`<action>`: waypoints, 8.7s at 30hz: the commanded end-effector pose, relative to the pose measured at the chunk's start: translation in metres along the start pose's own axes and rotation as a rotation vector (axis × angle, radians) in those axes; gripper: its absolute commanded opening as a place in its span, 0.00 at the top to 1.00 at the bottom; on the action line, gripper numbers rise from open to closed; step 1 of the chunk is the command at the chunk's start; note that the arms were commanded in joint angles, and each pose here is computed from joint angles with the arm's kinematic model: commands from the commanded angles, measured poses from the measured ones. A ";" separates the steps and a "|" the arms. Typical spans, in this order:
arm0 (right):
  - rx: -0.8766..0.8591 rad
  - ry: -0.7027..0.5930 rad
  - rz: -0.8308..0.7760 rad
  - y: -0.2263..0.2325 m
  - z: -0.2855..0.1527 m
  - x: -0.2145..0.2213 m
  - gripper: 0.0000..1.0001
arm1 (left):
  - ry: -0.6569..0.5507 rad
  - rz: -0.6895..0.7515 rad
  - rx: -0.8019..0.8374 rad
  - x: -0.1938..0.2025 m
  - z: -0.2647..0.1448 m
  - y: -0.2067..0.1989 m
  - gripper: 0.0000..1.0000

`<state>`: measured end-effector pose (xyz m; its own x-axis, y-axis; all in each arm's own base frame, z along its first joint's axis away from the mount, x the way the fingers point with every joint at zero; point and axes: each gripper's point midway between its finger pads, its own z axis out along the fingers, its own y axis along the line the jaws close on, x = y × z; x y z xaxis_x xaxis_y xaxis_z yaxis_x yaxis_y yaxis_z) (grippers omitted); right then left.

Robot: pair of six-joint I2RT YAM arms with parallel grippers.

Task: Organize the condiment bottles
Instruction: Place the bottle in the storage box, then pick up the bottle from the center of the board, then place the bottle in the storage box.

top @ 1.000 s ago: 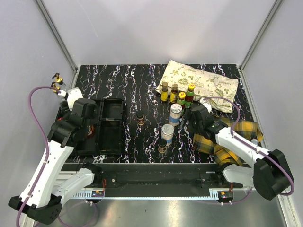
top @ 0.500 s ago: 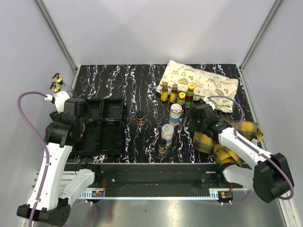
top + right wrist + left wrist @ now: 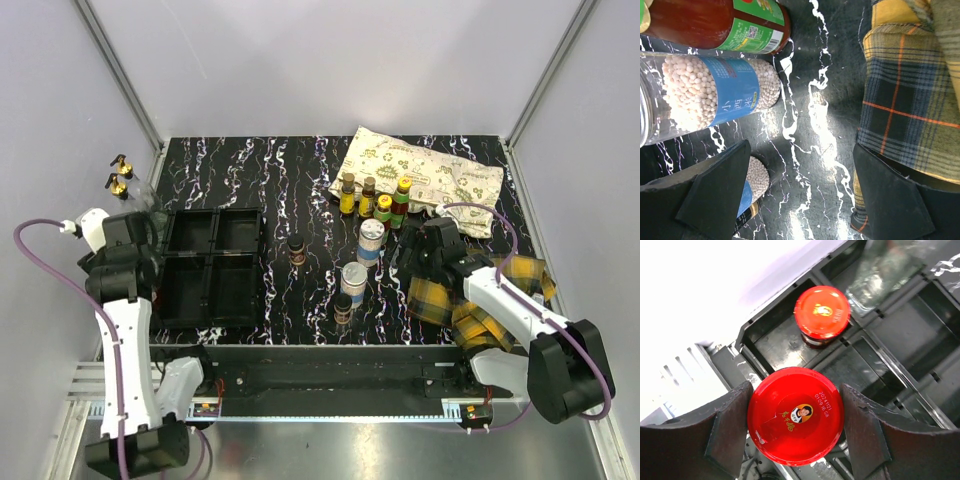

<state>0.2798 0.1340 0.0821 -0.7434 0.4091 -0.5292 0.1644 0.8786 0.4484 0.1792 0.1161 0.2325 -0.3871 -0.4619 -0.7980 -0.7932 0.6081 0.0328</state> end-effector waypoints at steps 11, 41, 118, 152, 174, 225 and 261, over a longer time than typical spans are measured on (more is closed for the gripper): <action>-0.045 -0.010 -0.003 0.004 0.001 -0.005 0.07 | -0.068 -0.267 -0.045 -0.030 0.056 0.020 1.00; -0.031 -0.005 0.005 -0.002 0.003 -0.003 0.07 | 0.002 -0.334 -0.074 0.001 0.098 0.013 0.99; 0.014 -0.071 -0.070 -0.008 -0.029 -0.020 0.00 | -0.035 0.460 0.938 0.083 -0.105 -0.311 0.01; 0.043 -0.007 -0.050 -0.015 -0.016 -0.005 0.00 | 0.227 0.637 0.934 0.201 -0.059 -0.336 0.27; 0.056 0.002 -0.044 -0.019 -0.012 -0.002 0.01 | 0.210 0.649 0.912 0.189 -0.063 -0.331 1.00; 0.001 0.042 -0.048 -0.011 -0.007 0.006 0.02 | 0.074 0.017 0.281 0.029 0.083 -0.176 1.00; 0.004 0.065 -0.041 -0.012 -0.003 0.010 0.02 | 0.121 0.062 0.313 0.043 0.096 -0.191 0.10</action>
<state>0.2619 0.1235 0.0684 -0.8015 0.3520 -0.4834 0.1551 0.9031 0.4005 0.3482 0.0498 0.0988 -0.5683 -0.4856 -0.6642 -0.6253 0.7796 -0.0350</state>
